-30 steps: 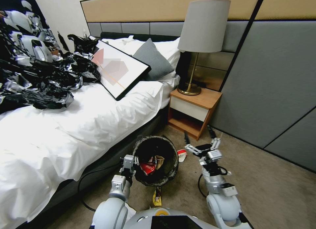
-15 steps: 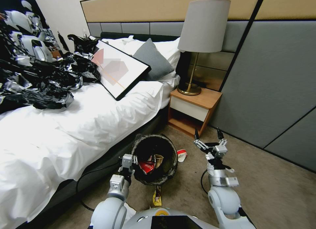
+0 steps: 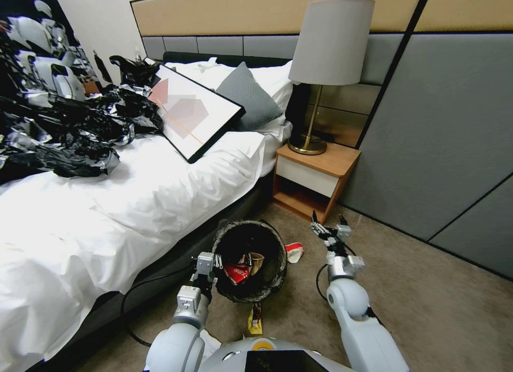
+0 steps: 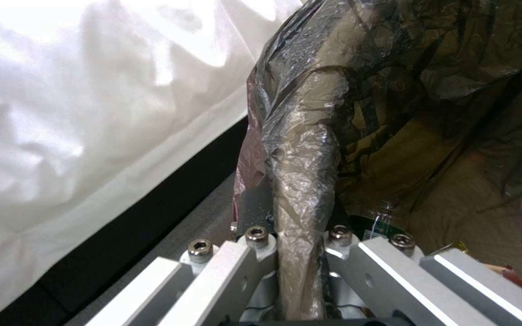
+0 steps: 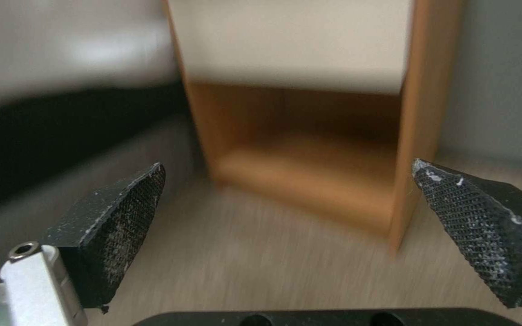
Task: Pick up the trash bin, then pick up the garbage from the floor and place it into the trash bin.
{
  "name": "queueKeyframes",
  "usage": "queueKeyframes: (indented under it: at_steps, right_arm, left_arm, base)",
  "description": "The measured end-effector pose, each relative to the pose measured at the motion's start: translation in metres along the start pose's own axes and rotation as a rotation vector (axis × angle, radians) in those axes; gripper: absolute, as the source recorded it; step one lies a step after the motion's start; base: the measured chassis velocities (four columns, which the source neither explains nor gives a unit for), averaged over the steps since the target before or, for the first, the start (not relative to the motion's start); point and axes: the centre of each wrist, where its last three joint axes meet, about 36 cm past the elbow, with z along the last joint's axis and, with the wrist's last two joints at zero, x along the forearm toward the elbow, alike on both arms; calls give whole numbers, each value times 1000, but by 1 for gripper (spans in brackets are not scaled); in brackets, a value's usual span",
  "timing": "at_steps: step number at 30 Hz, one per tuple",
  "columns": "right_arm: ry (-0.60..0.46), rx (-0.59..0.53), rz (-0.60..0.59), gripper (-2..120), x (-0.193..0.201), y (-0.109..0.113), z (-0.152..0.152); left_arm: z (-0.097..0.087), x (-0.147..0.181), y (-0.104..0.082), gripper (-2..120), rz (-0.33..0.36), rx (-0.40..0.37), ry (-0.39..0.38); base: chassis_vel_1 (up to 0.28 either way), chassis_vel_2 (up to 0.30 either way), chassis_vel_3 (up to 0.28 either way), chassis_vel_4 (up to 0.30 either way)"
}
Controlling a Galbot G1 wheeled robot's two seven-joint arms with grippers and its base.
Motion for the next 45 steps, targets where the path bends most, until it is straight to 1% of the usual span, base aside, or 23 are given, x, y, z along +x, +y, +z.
queueKeyframes:
  at_steps: [3, 5, 6, 7, 9, 11, 13, 14, 16, 21, 23, 29, 30, 35, 45]
  right_arm:
    - [109, -31, -3, 100, -22, 2, 12]
    - [126, -39, -1, 100, -27, 3, 12]
    - [182, -68, 8, 100, -38, 6, 15]
    - [182, -68, 8, 100, -38, 6, 15]
    - [253, -84, 17, 100, -51, 7, 24]
    - [269, -83, 20, 100, -54, 7, 28]
    - [322, -75, 27, 100, -64, 9, 45]
    - [322, -75, 27, 100, -64, 9, 45]
    - [345, -64, 20, 100, -70, 11, 59]
    - [365, -58, 19, 100, -79, 12, 72]
    - [386, -55, 22, 100, -87, 13, 83]
    - [421, -74, 34, 100, -96, 13, 97]
    - [435, -77, 42, 100, -99, 12, 104]
    - [460, -81, 64, 100, -104, 8, 117]
    - [483, -82, 89, 100, -100, -4, 136]
  left_arm:
    - [0, -2, -1, 1, 7, -1, -3]
    - [0, -2, -2, 1, 8, -2, -3]
    - [0, -3, -2, 1, 9, -2, -4]
    - [0, -3, -2, 1, 9, -2, -4]
    - [0, -3, -2, 1, 9, -3, -4]
    - [0, -3, -2, 1, 9, -3, -3]
    - [0, -2, -1, 1, 10, -4, -2]
    - [0, -2, -1, 1, 10, -4, -2]
    - [1, -2, -1, 1, 7, -6, 0]
    - [1, -1, -1, 1, 7, -6, 2]
    - [1, -1, -1, 1, 6, -7, 4]
    - [1, 0, -1, 1, 4, -7, 4]
    - [1, 0, -1, 1, 4, -8, 5]
    - [1, 0, -2, 1, 4, -7, 7]
    - [1, 1, -2, 1, 2, -7, 7]
  base:
    - [0, 0, 0, 0]
    - [0, 0, 0, 0]
    - [0, 0, 0, 0]
    - [0, 0, 0, 0]
    - [0, 0, 0, 0]
    - [0, 0, 0, 0]
    - [0, 0, 0, 0]
    - [0, 0, 0, 0]
    - [0, 0, 0, 0]
    - [0, 0, 0, 0]
    - [0, 0, 0, 0]
    - [0, 0, 0, 0]
    - [0, 0, 0, 0]
    - [0, 0, 0, 0]
    - [0, 0, 0, 0]
